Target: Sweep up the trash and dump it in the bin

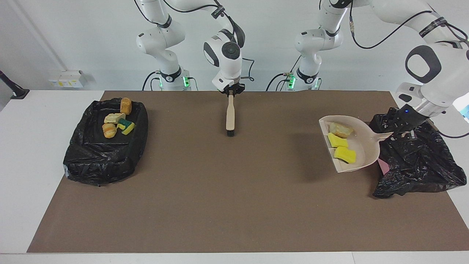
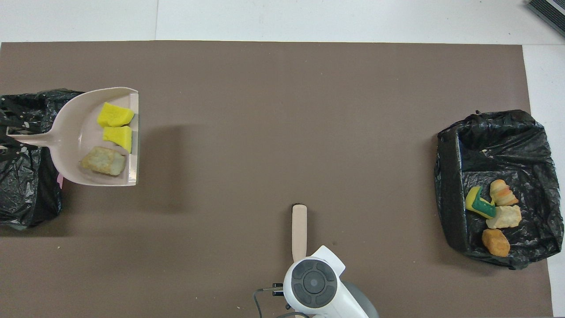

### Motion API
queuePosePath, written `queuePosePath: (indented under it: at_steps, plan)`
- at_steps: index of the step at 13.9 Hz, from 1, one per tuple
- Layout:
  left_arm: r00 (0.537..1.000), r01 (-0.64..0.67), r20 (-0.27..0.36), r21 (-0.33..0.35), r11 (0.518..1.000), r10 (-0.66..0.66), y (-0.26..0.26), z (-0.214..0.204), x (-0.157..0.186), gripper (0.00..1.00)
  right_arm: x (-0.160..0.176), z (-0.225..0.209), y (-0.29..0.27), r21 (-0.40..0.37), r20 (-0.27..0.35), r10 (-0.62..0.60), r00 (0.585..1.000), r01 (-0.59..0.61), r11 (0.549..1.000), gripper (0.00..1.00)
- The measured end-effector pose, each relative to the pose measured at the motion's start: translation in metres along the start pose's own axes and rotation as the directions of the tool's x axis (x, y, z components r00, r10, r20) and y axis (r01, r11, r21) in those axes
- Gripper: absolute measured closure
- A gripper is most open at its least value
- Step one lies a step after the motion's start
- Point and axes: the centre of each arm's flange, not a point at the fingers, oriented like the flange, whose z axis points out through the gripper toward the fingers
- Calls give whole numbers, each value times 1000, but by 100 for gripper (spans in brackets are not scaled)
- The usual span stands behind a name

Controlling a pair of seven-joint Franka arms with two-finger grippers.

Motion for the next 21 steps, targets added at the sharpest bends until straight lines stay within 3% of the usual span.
queuePosePath:
  at_steps: [2, 5, 8, 11, 16, 21]
  plan:
    - [999, -3, 33, 8, 1000, 3, 8, -4, -36, 69, 0, 1, 0, 0, 0, 0, 1000, 0, 1000, 73]
    - [997, 24, 72, 75, 997, -29, 19, -14, -95, 69, 2, -3, -2, 10, -9, 0, 1000, 0, 1000, 63]
    - [983, 36, 172, 128, 991, -58, 32, -25, -145, 69, 25, -33, -1, 64, -55, 17, 998, -14, 998, 32]
    - [959, 24, 275, 173, 985, -72, 37, -35, -172, 69, 77, -80, 34, 102, -142, 72, 987, -58, 993, 1]
    - [879, -75, 478, 119, 990, 10, 35, -41, -183, 69, 154, -146, 103, 40, -317, 73, 946, -63, 997, 0]
    - [754, -111, 656, 77, 991, 33, 23, -40, -170, 69, 202, -193, 167, 34, -391, 41, 919, -30, 999, 0]
